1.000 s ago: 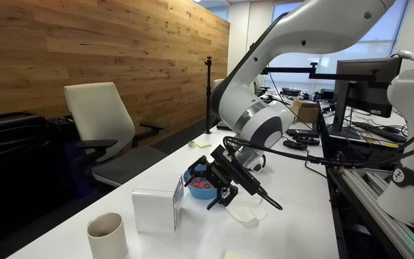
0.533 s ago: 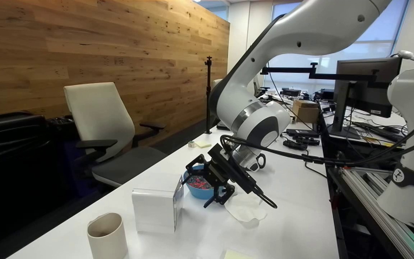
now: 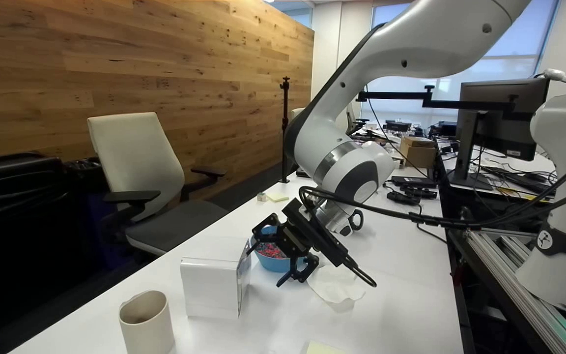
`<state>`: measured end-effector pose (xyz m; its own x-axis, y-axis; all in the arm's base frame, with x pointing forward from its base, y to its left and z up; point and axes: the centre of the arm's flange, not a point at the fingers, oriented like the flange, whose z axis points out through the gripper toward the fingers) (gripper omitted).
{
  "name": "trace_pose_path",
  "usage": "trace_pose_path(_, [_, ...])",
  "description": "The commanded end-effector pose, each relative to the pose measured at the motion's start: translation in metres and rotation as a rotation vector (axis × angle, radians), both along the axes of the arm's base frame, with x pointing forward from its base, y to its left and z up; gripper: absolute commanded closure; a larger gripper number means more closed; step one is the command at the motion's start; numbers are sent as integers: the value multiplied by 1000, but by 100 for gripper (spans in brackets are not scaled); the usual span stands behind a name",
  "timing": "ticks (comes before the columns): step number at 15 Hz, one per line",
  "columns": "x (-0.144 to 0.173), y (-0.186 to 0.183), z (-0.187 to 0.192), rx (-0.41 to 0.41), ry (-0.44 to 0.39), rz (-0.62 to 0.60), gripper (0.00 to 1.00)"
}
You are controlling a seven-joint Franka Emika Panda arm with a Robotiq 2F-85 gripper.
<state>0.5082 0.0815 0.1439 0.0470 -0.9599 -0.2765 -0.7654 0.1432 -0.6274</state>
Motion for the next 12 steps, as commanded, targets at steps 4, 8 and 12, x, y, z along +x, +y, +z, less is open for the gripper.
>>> trace_pose_path(4, [14, 1, -11, 22, -8, 2, 0])
trace_pose_path(8, [15, -1, -10, 24, -12, 0, 28])
trace_pose_path(12, [17, -3, -8, 38, -21, 2, 51])
